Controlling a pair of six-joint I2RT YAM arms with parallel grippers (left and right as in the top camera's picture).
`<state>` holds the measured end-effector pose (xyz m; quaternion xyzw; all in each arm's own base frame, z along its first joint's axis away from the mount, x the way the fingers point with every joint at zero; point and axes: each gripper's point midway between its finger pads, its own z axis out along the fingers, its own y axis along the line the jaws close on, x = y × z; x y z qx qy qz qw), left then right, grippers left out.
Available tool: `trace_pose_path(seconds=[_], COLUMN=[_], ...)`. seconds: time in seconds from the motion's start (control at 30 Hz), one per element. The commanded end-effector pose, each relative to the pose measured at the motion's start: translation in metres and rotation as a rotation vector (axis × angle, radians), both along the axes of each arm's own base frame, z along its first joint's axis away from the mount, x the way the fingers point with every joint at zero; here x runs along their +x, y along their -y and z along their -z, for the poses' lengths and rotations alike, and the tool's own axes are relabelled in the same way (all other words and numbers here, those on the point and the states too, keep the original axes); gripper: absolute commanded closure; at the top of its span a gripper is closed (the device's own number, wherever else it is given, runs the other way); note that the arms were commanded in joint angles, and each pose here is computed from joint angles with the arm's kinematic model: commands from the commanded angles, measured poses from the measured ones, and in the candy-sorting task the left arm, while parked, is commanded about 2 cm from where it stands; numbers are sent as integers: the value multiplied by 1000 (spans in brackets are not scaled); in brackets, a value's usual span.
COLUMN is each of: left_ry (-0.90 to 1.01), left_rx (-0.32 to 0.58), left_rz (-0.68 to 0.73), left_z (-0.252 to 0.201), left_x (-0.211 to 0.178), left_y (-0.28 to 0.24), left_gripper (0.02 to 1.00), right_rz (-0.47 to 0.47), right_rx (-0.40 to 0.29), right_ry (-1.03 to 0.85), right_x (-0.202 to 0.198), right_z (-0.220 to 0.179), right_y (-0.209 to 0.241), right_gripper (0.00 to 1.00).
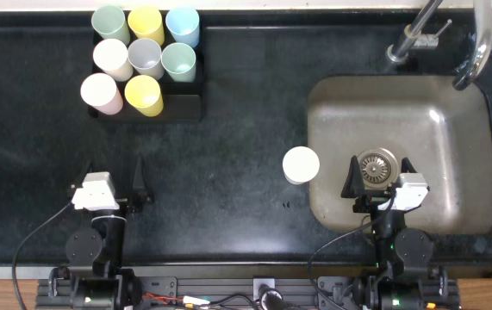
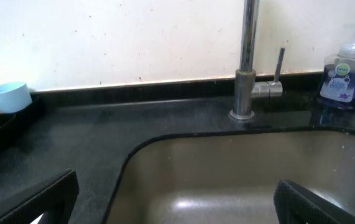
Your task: Store Cups
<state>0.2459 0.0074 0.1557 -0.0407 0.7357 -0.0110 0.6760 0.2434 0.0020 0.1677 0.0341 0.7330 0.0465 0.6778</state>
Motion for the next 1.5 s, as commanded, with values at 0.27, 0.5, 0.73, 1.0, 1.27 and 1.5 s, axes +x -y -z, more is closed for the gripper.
trace_pose_path(seconds=[0.27, 0.5, 0.73, 1.0, 1.27, 1.5], left_ry=[6, 6, 6, 6, 6, 6], left_rx=[14, 14, 14, 14, 14, 14], left_rz=[10, 10, 10, 10, 10, 11], left_z=[0, 0, 0, 0, 0, 0], left_x=[0, 0, 0, 0, 0, 0], left_y=[1, 1, 1, 1, 1, 1], left_gripper=[18, 18, 18, 18, 18, 18], right_rz=[-5, -33, -38, -39, -28, -244], right_rx=[4, 43, 41, 56, -144, -374], right_ry=[10, 13, 62, -586, -1144, -1277], right_x=[0, -1, -15, -19, 6, 21], right_z=[-2, -4, -79, -70, 13, 52], right_y=[-1, -6, -7, -12, -18, -47], right_gripper=[5, 3, 3, 3, 3, 3])
